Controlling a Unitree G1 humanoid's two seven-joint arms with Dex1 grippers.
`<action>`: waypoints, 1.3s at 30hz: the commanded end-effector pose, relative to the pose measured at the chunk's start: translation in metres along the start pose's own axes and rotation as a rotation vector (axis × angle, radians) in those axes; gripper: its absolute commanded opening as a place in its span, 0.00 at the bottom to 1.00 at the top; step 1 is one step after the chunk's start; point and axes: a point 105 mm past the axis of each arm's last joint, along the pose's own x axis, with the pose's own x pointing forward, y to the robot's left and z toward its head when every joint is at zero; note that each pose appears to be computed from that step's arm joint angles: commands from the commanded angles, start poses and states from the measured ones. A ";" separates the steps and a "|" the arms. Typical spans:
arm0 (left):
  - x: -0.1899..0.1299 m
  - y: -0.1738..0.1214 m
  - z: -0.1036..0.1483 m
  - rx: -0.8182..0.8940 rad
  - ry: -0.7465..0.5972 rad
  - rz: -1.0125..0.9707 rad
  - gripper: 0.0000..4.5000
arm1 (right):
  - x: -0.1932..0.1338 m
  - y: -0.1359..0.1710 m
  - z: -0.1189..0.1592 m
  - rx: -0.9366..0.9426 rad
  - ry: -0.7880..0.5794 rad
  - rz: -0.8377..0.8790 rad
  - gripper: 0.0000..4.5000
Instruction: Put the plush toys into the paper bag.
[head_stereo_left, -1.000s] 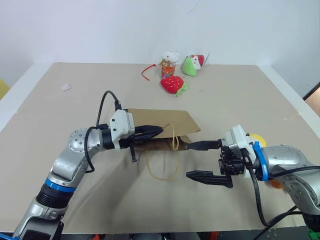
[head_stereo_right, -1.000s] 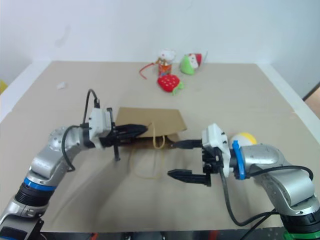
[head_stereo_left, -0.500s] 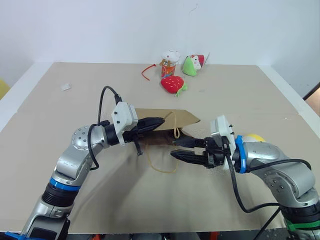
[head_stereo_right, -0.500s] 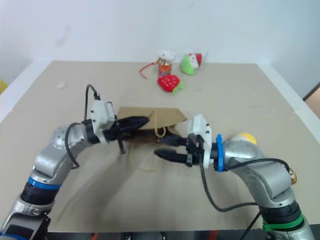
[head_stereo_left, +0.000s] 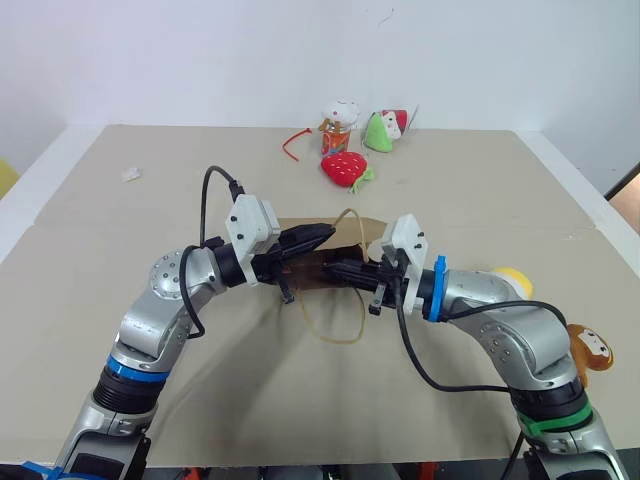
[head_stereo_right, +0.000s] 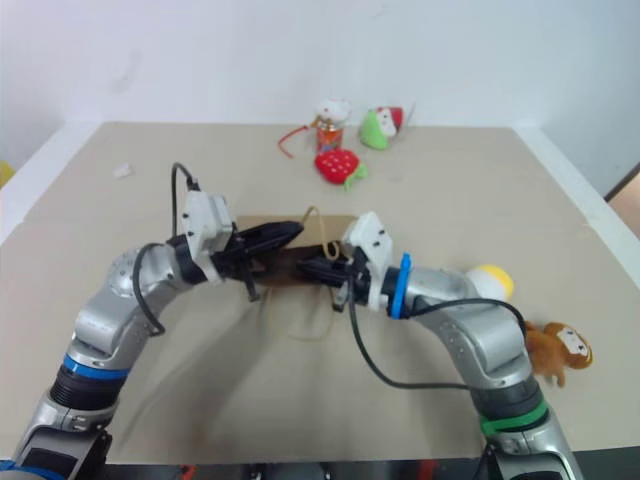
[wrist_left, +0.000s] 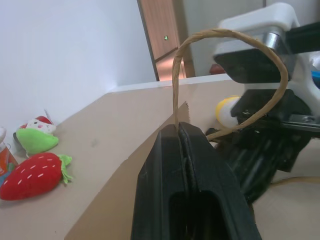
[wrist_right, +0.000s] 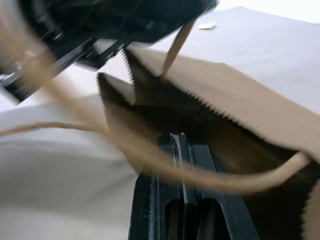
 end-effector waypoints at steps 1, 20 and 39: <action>0.000 0.002 0.013 0.036 -0.035 0.021 0.00 | 0.007 -0.007 0.002 -0.051 0.021 -0.054 0.03; 0.003 0.010 0.047 0.148 -0.175 0.161 0.00 | 0.020 -0.021 -0.071 -0.074 0.300 -0.234 0.03; -0.004 0.031 0.076 0.385 -0.210 0.352 0.00 | 0.025 -0.028 -0.065 -0.066 0.256 -0.285 0.03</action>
